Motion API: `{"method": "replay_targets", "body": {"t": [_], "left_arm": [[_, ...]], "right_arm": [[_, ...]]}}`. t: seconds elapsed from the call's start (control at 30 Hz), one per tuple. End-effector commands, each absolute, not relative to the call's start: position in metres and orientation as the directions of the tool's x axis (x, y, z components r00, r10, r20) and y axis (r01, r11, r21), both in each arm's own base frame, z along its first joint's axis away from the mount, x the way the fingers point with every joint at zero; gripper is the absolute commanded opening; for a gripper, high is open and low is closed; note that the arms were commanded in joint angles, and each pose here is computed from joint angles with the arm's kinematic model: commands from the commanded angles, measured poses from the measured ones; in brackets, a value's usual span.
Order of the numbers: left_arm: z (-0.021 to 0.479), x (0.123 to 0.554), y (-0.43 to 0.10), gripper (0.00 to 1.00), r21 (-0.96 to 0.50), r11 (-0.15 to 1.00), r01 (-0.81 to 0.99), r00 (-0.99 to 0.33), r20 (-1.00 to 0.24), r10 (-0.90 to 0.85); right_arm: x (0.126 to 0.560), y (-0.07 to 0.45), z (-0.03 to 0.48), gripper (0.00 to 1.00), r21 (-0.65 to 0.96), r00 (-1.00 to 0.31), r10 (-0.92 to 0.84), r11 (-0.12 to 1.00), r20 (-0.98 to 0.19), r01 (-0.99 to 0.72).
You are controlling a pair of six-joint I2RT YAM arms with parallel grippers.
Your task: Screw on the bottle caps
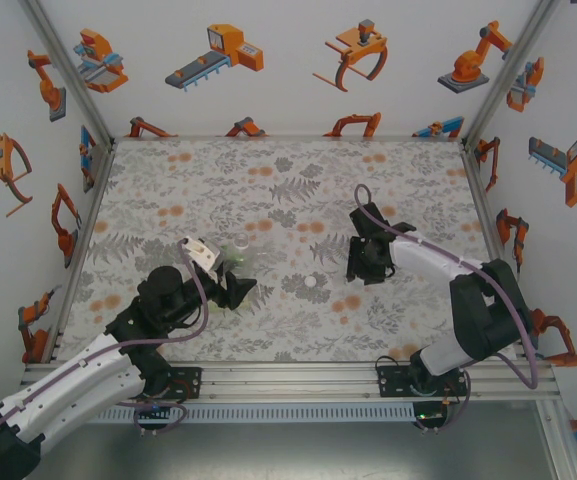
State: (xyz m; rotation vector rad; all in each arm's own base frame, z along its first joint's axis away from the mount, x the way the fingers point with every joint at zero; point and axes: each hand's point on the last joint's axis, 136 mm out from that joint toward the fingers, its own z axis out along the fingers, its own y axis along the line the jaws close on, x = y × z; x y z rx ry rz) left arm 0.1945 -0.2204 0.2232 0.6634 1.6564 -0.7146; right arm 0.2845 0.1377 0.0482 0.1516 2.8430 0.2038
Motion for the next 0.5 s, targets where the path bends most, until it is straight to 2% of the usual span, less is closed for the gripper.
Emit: {"method": "replay_targets", "body": {"t": [0.0,0.47], "left_arm": [[0.245,0.197,-0.219,0.00,-0.117,0.658,0.744,-0.148,-0.989,-0.008],[0.243,0.198,-0.217,0.00,-0.121,0.665,0.737,-0.152,-0.988,-0.011]], "right_arm": [[0.294,0.138,0.066,0.44,0.161,-0.941,0.124,0.984,-0.314,0.076],[0.287,0.134,0.047,0.44,0.132,-0.955,0.116,0.988,-0.273,0.082]]}}
